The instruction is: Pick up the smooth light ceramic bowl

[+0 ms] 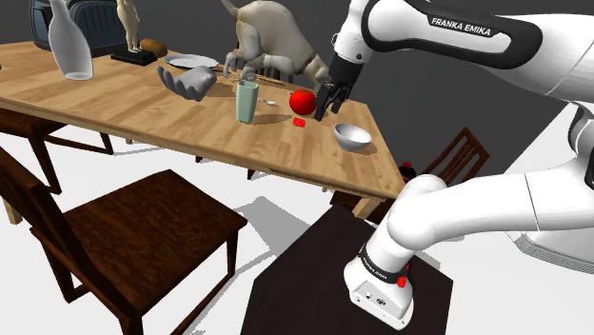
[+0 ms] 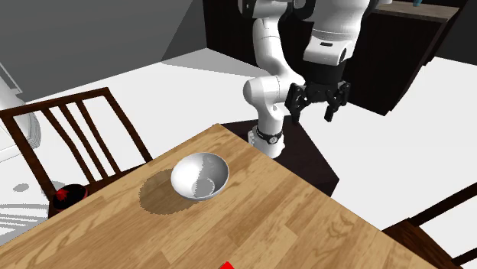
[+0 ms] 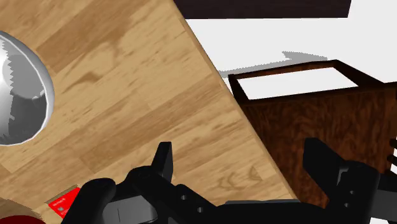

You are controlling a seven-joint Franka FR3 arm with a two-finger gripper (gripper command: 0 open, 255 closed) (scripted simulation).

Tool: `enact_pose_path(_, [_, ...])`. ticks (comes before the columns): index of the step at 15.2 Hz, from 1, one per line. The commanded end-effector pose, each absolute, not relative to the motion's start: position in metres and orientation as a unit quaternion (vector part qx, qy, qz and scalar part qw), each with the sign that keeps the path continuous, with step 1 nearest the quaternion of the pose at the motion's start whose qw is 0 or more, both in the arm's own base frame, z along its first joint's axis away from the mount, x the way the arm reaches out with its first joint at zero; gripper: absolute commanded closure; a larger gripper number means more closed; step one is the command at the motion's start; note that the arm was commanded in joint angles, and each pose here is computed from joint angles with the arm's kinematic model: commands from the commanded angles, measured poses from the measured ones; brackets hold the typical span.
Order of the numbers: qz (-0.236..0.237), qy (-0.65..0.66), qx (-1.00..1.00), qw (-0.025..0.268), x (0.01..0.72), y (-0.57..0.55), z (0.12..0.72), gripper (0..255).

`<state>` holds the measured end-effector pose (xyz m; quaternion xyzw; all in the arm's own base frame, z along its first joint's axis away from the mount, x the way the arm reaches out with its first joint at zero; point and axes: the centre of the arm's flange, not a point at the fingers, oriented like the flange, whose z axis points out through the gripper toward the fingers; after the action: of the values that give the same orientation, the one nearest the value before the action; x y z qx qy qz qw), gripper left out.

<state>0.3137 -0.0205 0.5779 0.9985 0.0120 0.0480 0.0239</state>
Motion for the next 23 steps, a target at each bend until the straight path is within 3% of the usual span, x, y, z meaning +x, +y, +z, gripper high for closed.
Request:
enact_pose_path(1, [0.048, 0.012, 0.998, 0.024, 0.314, -0.020, 0.578, 0])
enact_pose_path(19, [0.032, -0.042, 0.995, 0.082, 0.321, -0.224, 0.494, 0])
enact_pose_path(23, [0.032, -0.042, 0.995, 0.082, 0.321, -0.224, 0.473, 0])
